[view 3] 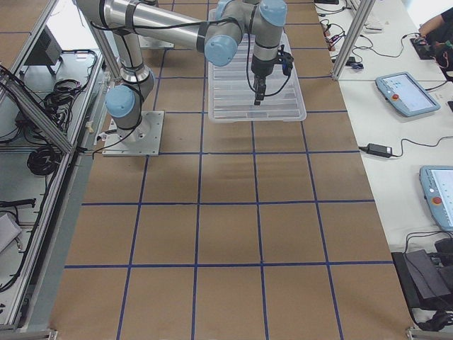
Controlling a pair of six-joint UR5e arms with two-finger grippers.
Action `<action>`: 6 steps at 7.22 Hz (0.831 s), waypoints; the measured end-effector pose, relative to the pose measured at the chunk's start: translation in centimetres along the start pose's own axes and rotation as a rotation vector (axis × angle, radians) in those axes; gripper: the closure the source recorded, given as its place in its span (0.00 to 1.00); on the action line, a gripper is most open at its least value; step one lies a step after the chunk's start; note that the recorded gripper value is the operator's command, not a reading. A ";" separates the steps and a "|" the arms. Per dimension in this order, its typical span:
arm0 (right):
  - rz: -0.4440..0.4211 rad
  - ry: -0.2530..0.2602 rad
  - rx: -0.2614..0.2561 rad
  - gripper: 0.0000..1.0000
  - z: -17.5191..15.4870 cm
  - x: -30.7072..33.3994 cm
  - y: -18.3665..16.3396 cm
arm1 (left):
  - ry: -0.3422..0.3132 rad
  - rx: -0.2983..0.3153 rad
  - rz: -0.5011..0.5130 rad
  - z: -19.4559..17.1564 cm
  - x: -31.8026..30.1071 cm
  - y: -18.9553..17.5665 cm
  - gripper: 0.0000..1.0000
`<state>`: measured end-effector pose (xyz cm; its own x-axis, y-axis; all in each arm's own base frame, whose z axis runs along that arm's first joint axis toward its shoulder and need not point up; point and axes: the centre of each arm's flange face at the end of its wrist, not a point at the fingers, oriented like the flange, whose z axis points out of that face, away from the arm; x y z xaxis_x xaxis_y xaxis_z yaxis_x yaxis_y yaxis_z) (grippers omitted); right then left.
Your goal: Place red block in blue tray from box
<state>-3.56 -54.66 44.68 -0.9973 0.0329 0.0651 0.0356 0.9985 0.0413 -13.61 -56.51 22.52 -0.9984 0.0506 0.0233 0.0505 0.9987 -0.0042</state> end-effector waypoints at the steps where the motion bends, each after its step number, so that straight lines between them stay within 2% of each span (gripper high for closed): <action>1: 0.000 0.000 -0.002 0.00 0.1 0.0 0.1 | -0.001 0.001 -0.003 -2.1 0.0 -0.5 1.00; 4: 0.000 -0.003 -0.012 0.00 0.4 -0.1 0.4 | -0.003 -0.036 -0.027 -9.7 0.0 -0.7 1.00; 6: -0.001 -0.005 -0.015 0.00 0.6 -0.1 0.2 | -0.022 -0.034 -0.077 -13.3 -3.8 0.0 1.00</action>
<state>-3.47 -54.42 44.07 -0.9977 0.0321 0.0598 0.0355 0.9978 0.0567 -9.50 -56.69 35.73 -0.9997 -0.0257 0.0005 -0.0257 0.9992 0.0310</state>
